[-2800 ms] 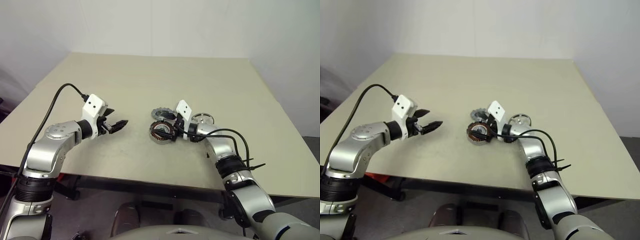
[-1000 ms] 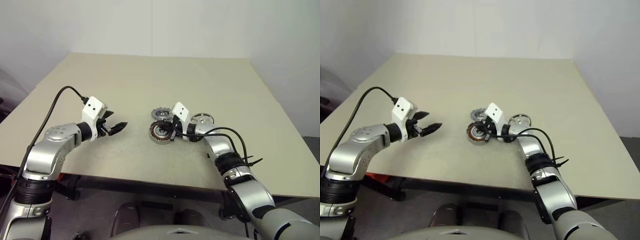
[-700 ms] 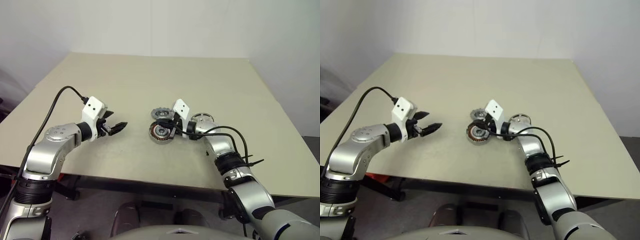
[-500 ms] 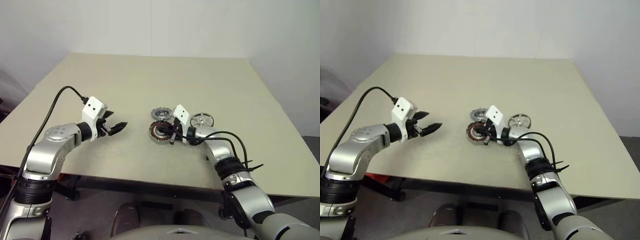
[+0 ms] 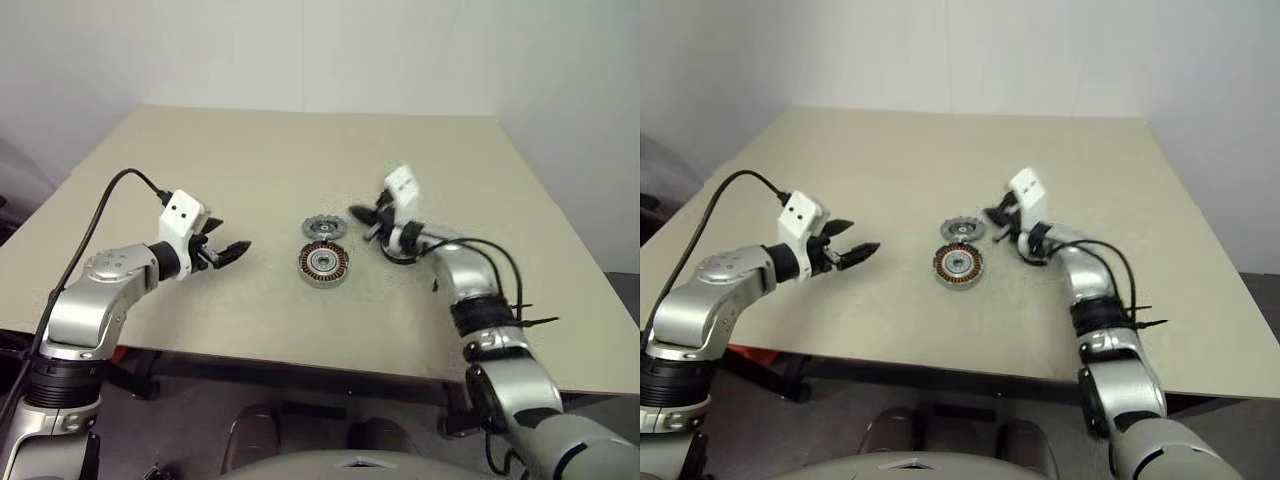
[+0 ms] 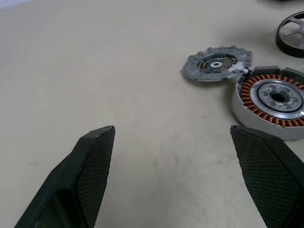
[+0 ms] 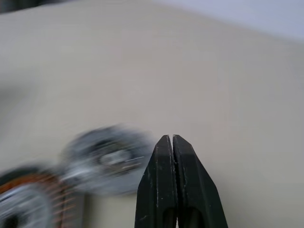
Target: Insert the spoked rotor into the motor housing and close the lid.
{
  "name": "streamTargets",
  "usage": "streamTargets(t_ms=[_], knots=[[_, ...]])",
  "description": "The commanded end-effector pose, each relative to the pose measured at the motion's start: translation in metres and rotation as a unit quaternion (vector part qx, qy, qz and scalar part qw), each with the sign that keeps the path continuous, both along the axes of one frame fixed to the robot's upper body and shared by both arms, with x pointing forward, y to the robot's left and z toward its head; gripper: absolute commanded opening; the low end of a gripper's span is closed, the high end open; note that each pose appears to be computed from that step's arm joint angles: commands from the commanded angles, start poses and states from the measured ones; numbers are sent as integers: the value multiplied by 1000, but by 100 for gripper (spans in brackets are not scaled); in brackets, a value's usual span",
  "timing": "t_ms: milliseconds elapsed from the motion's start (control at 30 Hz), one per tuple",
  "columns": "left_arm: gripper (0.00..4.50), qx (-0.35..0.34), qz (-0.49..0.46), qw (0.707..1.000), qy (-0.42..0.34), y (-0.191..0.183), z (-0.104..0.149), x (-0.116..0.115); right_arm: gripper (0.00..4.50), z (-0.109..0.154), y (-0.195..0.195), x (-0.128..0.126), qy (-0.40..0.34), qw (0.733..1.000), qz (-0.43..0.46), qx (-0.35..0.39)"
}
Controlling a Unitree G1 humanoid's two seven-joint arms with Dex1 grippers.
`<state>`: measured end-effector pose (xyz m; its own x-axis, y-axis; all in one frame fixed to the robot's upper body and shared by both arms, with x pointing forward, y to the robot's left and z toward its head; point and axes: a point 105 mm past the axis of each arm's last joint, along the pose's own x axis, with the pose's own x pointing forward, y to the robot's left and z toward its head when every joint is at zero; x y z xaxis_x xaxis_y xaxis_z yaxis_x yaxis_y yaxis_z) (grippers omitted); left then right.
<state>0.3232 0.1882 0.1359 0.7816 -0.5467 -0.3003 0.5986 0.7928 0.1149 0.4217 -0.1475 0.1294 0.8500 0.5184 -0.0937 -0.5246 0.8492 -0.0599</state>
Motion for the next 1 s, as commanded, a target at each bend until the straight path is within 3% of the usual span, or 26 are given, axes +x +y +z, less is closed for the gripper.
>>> streamTargets(t_ms=[33, 200, 267, 367, 467, 567, 767, 1000], knots=[[410, -1, 15, 999, -29, 7, 13, 4, 3, 21, -63, 13, 9, 991, -129, 42], [410, -8, 21, 999, -28, 7, 12, 6, 3, 19, -106, 10, 69, 975, -210, 31], [410, -12, 25, 999, -24, 7, 10, 6, 3, 6, -121, 6, 153, 955, -255, -4], [410, -17, 27, 999, -17, 7, 9, 6, 3, 16, -113, -1, 173, 961, -213, 41], [410, -18, 26, 999, -14, 6, 8, 6, 3, 17, -117, -6, 173, 962, -208, 38], [410, -17, 24, 999, -12, 5, 7, 7, 63, 9, -126, -16, 191, 959, -208, 36], [410, -14, 20, 1000, -8, 4, 3, 6, 268, 5, -123, -32, 247, 949, -166, 101], [410, -13, 16, 1000, -4, 1, -1, 5, 268, -4, -109, -56, 326, 915, -88, 222]])
